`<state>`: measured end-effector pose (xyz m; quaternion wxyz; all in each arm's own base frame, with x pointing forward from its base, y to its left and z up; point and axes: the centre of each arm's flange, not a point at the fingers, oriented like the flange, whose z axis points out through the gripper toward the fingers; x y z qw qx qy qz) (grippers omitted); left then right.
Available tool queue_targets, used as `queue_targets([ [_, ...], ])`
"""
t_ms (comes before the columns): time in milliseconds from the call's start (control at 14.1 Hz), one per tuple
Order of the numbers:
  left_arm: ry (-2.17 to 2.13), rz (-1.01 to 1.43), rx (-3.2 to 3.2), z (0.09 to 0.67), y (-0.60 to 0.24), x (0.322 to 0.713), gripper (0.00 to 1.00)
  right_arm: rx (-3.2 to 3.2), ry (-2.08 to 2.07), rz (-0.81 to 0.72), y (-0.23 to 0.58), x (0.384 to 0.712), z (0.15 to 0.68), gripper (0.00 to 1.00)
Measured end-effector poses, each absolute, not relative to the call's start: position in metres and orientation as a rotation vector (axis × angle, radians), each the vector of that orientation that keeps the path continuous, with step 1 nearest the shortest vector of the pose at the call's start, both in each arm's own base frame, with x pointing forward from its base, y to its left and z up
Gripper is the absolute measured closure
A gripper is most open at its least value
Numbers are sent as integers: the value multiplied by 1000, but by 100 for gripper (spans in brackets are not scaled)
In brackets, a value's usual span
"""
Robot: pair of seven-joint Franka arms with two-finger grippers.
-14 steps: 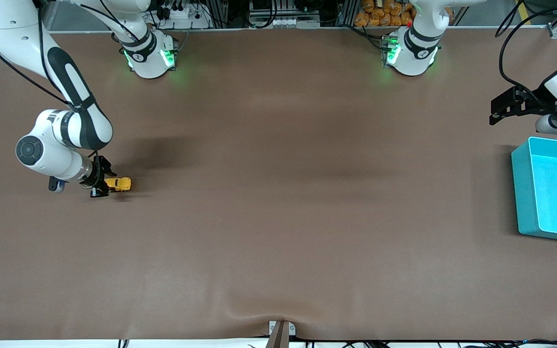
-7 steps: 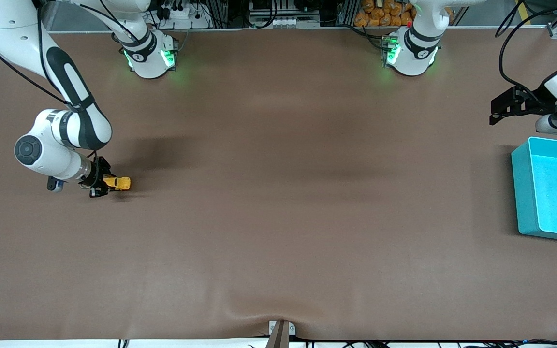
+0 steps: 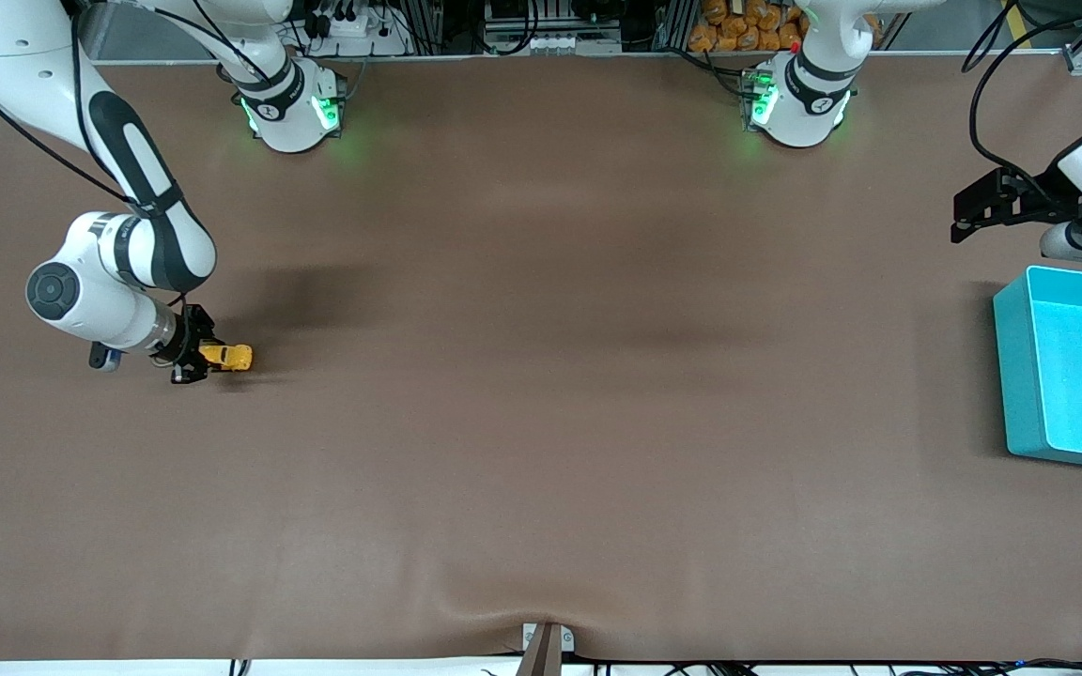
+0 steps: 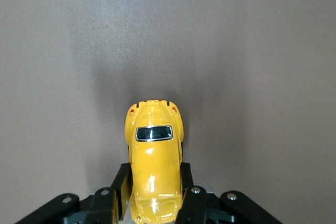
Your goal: Wind and store yellow beetle car
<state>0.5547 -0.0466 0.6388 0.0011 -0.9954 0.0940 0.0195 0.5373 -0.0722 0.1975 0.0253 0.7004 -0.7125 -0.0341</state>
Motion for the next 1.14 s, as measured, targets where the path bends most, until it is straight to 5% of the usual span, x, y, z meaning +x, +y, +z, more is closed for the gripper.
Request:
queue_targets([
  [1135,295,61,-3125,639,-47,555,0,2112,-2202,8,-137,535,197,59],
])
